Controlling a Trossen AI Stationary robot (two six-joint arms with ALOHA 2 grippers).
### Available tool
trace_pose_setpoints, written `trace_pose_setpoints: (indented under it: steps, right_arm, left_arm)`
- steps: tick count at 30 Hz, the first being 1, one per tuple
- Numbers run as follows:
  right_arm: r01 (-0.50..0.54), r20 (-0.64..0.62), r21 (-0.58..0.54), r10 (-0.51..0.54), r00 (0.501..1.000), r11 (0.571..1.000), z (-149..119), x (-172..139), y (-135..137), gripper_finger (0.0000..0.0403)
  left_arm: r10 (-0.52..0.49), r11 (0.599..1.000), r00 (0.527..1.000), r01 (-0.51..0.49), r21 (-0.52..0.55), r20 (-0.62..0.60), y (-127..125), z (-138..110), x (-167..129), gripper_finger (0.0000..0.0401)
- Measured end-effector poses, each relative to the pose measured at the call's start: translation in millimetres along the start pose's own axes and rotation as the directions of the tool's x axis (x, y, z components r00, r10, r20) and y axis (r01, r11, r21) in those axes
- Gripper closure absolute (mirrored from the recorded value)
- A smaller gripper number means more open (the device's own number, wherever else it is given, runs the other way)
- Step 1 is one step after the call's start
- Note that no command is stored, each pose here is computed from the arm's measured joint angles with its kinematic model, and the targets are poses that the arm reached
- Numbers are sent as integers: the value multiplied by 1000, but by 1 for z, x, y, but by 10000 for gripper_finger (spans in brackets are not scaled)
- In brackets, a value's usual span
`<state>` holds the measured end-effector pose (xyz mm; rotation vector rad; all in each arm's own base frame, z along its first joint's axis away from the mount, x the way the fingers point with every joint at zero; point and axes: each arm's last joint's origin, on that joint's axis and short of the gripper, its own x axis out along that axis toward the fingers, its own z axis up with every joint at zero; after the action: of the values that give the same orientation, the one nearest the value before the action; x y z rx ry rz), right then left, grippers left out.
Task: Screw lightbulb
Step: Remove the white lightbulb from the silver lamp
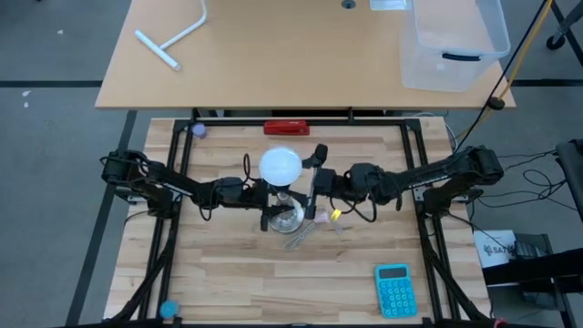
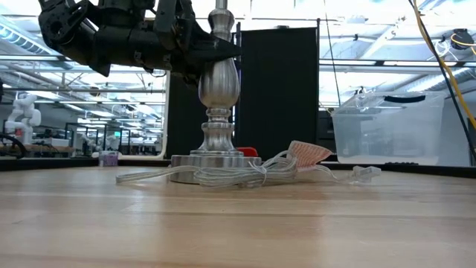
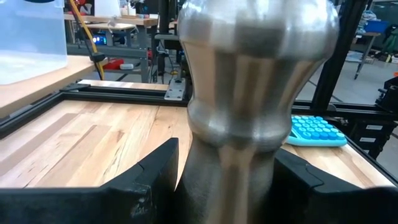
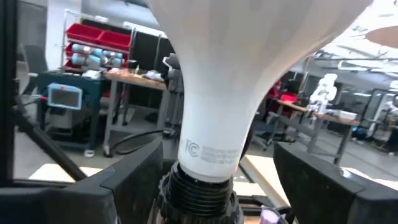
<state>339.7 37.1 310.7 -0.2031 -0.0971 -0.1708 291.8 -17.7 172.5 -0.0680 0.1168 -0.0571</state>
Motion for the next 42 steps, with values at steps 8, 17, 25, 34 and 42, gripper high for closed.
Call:
trace_pose_setpoints:
  steps: [8, 17, 25, 34, 42]
  right_arm:
    - [75, 119, 63, -82, 990, 995, 5, 3, 8, 104]
    - [0, 74, 78, -6, 997, 997, 15, 13, 2, 106]
    - [-56, 76, 74, 50, 996, 996, 14, 18, -8, 134]
    - [-157, 83, 126, 147, 986, 979, 11, 20, -17, 252]
    - [-302, 106, 198, 286, 952, 932, 7, 23, -39, 252]
  left_arm:
    - [8, 1000, 1000, -8, 1, 0, 1, 0, 0, 211]
    - [14, 1000, 1000, -14, 2, 1, 1, 0, 0, 211]
    - [14, 1000, 1000, -14, 2, 1, 1, 0, 0, 211]
    - [2, 1000, 1000, -2, 4, 0, 1, 0, 0, 211]
    - [-24, 1000, 1000, 24, 8, -4, 1, 0, 0, 211]
